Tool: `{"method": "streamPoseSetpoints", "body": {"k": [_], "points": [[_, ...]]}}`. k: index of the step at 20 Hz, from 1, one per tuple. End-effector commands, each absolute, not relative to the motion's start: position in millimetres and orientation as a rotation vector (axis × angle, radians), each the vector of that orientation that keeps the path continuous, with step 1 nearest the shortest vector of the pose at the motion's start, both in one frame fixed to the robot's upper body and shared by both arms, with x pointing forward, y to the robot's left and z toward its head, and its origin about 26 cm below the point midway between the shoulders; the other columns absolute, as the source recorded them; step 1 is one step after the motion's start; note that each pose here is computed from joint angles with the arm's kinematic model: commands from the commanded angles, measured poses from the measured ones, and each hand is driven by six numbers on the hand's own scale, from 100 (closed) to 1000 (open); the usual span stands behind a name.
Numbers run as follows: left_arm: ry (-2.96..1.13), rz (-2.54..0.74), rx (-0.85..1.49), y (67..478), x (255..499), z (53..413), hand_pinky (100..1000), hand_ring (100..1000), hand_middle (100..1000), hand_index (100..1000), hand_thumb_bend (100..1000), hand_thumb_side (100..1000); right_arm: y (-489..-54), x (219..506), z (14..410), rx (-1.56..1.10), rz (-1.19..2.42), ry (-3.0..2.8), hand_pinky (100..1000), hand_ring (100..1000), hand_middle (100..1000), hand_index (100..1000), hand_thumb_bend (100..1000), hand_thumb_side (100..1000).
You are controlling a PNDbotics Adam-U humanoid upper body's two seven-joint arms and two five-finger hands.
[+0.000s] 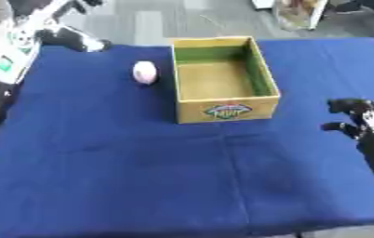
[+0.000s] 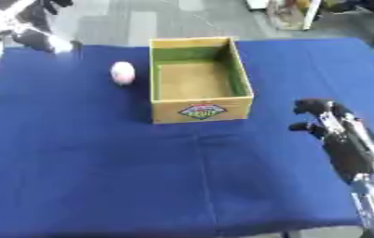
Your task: Pick up objects on the table and place them in the box.
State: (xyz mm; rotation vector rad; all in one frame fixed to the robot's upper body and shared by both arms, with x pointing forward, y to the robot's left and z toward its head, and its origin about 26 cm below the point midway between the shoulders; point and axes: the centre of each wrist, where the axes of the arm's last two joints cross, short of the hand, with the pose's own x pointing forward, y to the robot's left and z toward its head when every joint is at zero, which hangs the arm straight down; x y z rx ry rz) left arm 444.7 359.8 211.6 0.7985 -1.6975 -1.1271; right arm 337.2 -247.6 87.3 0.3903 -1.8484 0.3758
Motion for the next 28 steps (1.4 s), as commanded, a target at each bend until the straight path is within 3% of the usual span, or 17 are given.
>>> {"method": "streamPoseSetpoints", "body": {"k": [1, 28], "points": [[-1.683, -1.14, 0.854, 363, 449, 219, 719, 776, 704, 863, 643, 100, -247, 339, 100, 0.403, 0.395, -1.884, 644, 941, 618, 724, 100, 553], [-1.475, -1.144, 1.041, 366, 461, 172, 740, 832, 776, 869, 728, 100, -228, 344, 110, 0.462, 0.446, -1.908, 645, 944, 619, 725, 100, 559]]}}
